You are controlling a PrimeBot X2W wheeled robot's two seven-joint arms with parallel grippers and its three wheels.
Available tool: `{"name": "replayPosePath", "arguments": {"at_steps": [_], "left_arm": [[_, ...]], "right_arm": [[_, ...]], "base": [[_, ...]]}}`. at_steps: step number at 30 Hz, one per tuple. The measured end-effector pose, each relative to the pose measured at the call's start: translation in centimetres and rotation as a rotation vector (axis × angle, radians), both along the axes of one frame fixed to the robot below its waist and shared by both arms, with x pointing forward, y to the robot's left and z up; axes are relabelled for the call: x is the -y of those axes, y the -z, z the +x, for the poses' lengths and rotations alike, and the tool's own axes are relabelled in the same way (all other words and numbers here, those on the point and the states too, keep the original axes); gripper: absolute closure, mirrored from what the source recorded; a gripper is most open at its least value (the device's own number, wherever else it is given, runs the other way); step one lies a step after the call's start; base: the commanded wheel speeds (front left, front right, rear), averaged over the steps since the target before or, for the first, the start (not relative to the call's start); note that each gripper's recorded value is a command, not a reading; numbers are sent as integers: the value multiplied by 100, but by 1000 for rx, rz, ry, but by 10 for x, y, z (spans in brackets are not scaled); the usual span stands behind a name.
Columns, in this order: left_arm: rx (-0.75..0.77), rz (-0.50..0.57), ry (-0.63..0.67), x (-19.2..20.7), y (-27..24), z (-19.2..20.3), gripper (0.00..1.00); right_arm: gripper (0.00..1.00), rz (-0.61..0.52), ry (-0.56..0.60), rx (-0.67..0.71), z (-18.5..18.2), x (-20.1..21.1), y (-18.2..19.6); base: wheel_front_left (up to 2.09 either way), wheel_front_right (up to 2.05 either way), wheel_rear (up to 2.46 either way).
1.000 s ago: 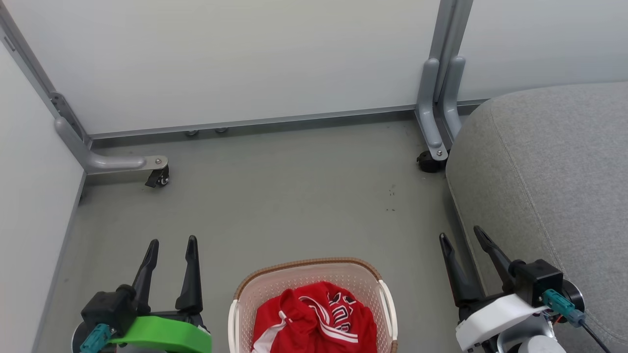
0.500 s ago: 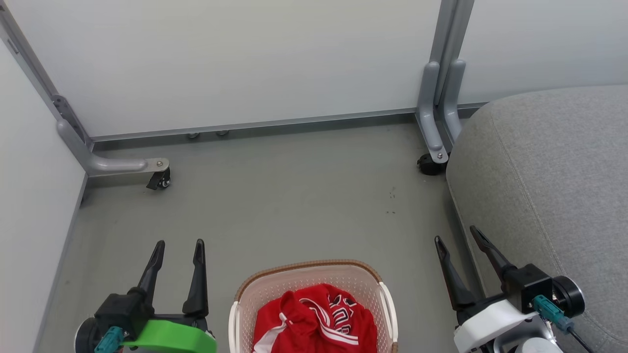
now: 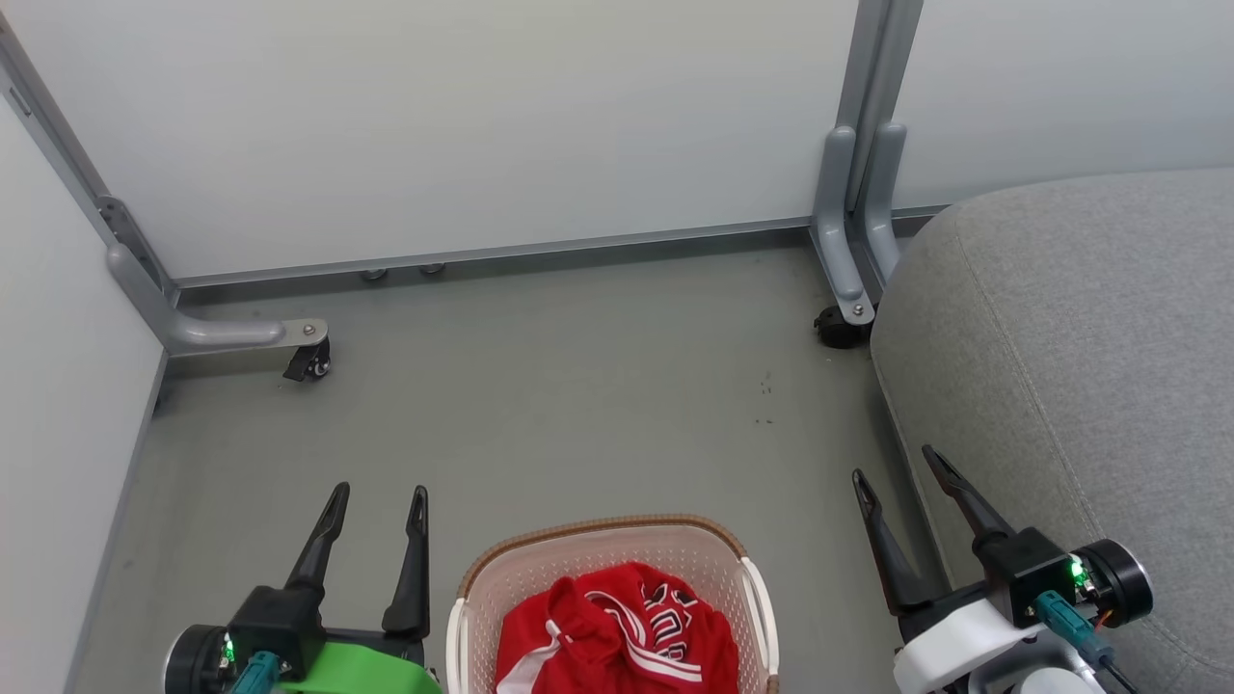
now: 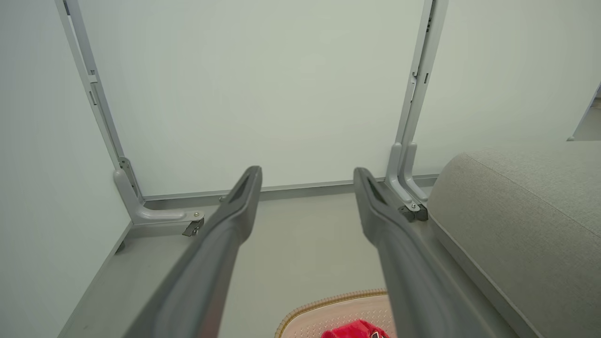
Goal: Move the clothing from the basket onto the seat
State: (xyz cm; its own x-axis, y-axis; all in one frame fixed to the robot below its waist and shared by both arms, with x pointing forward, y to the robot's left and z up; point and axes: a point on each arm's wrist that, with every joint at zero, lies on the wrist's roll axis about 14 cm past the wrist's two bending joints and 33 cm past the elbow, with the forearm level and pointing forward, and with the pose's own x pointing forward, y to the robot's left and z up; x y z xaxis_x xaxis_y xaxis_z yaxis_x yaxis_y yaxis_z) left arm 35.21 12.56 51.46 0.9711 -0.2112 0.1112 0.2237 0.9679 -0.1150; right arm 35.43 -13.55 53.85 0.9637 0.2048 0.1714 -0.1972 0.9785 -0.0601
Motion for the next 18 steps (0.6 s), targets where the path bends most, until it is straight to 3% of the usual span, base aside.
{"name": "replayPosePath", "arguments": {"at_steps": [18], "left_arm": [[9,29,9,2,0,-2,0]], "right_arm": [[0,-17,-4,12,-2,-1,-2]], "base": [[0,0,0]]}}
